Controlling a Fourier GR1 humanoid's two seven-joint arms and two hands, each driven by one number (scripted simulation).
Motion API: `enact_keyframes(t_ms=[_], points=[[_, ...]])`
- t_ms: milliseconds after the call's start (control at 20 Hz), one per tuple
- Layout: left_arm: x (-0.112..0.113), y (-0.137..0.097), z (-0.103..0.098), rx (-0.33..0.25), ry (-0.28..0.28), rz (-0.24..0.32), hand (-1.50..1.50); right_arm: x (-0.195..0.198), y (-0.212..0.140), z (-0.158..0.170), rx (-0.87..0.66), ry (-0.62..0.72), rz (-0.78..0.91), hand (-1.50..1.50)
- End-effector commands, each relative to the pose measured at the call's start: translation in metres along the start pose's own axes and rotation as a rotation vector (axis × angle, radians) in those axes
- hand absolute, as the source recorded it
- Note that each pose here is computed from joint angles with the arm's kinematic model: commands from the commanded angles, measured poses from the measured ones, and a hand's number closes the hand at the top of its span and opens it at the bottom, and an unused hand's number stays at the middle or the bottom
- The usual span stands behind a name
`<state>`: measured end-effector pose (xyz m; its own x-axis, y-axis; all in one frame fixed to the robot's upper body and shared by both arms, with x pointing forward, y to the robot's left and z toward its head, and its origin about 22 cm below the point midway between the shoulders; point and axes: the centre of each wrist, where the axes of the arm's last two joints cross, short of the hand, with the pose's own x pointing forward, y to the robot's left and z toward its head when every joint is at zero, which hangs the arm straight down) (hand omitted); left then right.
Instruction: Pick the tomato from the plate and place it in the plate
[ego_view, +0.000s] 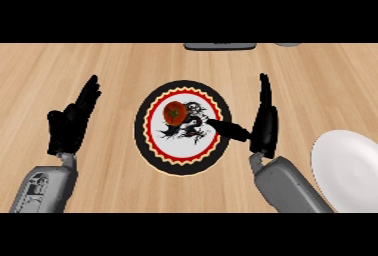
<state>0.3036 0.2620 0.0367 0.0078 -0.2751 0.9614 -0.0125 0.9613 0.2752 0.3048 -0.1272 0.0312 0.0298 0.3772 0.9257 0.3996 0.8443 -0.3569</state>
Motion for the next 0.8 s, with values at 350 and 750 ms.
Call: enact_keyframes(t_ms=[350,750], points=[[-0.012,-0.009,0.008,0.010,0.005,0.024,0.00,-0.042,-0.120,0.030,0.001,0.018,0.012,-1.50],[0.006,0.005,-0.004,-0.002,-0.008,0.003,0.00,-0.079,-0.159,0.024,-0.003,0.016,-0.024,-1.50]])
